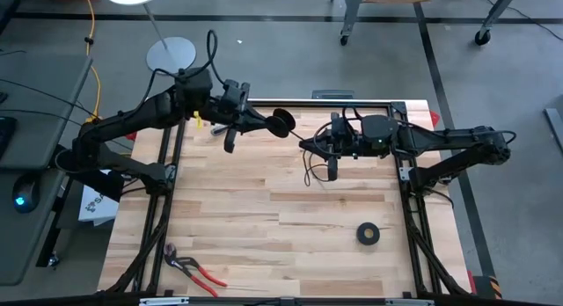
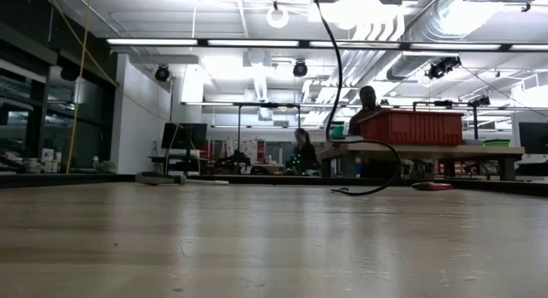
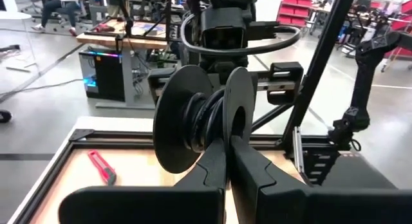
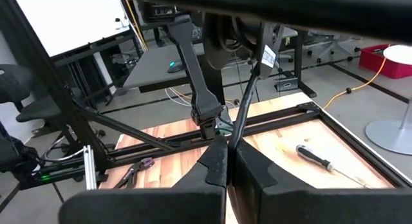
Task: Coil cords
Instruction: Coil the black wire on the black spool
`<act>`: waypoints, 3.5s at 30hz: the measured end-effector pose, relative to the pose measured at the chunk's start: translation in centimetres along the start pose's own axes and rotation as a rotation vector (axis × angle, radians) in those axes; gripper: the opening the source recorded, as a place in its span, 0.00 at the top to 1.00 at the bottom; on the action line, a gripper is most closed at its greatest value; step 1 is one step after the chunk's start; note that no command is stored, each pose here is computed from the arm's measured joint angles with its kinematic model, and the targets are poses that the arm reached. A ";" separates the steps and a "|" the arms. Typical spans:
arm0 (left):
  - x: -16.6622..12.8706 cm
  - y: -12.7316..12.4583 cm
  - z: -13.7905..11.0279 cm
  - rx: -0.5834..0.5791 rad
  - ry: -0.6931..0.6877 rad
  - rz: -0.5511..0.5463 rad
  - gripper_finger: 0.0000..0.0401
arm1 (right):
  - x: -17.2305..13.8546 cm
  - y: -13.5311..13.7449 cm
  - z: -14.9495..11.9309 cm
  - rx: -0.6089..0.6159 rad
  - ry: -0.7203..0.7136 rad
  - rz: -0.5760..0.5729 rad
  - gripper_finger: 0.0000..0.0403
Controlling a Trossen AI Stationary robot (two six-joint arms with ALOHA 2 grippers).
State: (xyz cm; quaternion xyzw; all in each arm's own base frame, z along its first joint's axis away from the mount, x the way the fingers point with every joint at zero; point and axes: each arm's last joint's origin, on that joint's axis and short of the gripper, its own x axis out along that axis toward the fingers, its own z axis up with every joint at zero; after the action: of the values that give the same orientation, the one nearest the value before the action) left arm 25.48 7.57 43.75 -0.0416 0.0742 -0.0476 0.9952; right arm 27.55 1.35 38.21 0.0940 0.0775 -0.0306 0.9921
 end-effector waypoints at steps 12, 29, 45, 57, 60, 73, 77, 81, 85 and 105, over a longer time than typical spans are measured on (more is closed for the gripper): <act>0.5 0.2 -1.8 -0.066 -0.107 -0.017 1.00 | 0.0 0.1 -0.1 0.007 0.013 0.031 1.00; 0.5 0.1 -1.6 0.010 -0.125 0.068 1.00 | -0.1 0.2 -0.5 -0.024 0.055 0.047 0.83; -1.8 0.3 -0.6 0.060 -0.169 0.087 1.00 | -0.6 -0.9 -3.1 -0.046 0.316 -0.145 0.70; -2.8 -0.1 0.0 0.057 -0.218 0.147 1.00 | 2.5 -1.1 -4.6 -0.154 0.333 -0.183 0.70; -2.7 -0.1 0.3 0.066 -0.248 0.148 1.00 | 4.8 -1.1 -5.4 -0.182 0.298 -0.206 0.70; -2.7 -0.5 0.9 0.059 -0.312 0.153 1.00 | 12.2 -4.2 -8.2 -0.178 0.069 -0.398 0.70; -2.6 -0.8 0.9 0.059 -0.312 0.139 1.00 | 13.1 -5.0 -8.5 -0.181 0.036 -0.409 0.70; -2.5 -1.0 1.0 0.056 -0.327 0.130 1.00 | 13.5 -5.8 -8.8 -0.197 0.032 -0.421 0.70; -2.4 -1.3 1.0 0.054 -0.324 0.117 1.00 | 13.6 -6.7 -8.7 -0.195 0.024 -0.441 0.70; -1.5 -1.7 0.6 0.032 -0.303 0.081 1.00 | 13.8 -6.0 -8.2 -0.101 -0.029 -0.193 0.97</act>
State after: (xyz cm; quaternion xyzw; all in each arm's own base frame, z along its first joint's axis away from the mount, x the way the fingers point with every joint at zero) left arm 23.95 6.05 44.73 -0.0297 -0.0761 -0.0017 0.9967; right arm 39.49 -3.60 27.00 0.0357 0.0734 -0.1234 0.9890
